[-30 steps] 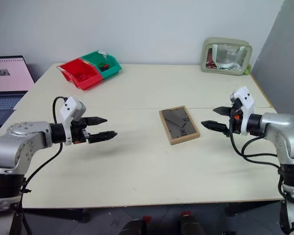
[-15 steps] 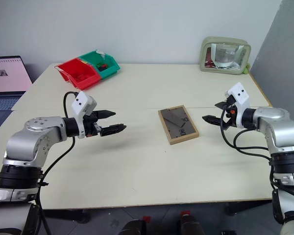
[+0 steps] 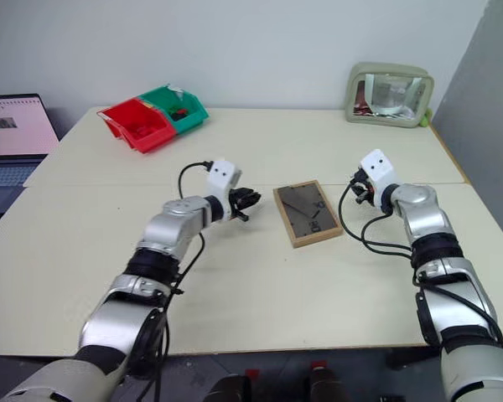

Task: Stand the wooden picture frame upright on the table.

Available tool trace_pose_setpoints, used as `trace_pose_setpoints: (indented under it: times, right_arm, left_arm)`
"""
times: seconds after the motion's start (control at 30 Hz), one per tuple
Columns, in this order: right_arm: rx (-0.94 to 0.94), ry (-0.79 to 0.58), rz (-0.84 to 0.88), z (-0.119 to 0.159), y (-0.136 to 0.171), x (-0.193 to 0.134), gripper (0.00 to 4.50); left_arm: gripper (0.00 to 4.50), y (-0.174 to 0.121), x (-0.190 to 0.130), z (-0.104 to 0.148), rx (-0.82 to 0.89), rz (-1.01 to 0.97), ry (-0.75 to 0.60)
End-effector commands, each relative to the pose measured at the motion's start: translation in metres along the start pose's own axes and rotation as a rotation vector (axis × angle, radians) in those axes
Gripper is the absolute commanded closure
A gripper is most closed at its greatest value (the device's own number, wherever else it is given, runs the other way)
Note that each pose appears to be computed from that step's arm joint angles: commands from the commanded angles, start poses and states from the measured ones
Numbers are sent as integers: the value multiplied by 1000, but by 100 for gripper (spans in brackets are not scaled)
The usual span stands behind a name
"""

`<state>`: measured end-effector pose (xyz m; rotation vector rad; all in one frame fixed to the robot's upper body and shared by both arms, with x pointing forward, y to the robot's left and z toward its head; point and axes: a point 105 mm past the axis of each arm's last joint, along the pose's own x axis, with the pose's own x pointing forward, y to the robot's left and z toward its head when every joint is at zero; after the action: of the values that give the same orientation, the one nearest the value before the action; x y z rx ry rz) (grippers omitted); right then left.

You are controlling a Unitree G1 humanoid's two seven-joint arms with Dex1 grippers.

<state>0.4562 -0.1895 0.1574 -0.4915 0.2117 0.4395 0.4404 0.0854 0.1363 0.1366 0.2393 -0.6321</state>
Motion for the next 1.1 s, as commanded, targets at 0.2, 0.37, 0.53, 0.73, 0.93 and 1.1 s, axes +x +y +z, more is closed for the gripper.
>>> trace_pose_setpoints:
  times: [0.2, 0.37, 0.53, 0.73, 0.93, 1.1]
  right_arm:
    - [-1, -53, 61, 17, 28, 20, 450]
    - [39, -100, 229, 30, 70, 27, 450]
    - [41, -123, 438, 40, 121, 16, 450]
    - [72, -138, 519, 55, 155, -1, 450]
    - [81, -165, 350, 64, 134, 5, 450]
    - [88, -145, 144, 59, 97, 13, 450]
  left_arm:
    - [448, -28, 20, -15, -39, -75, 94]
    - [448, -30, 21, -19, -36, -67, 113]
    - [448, -12, 6, -24, -23, -9, 140]
    - [448, 1, -32, -36, -24, -1, 200]
    - [448, 9, -75, -53, -5, 29, 267]
    - [448, 17, -75, -56, 5, 68, 272]
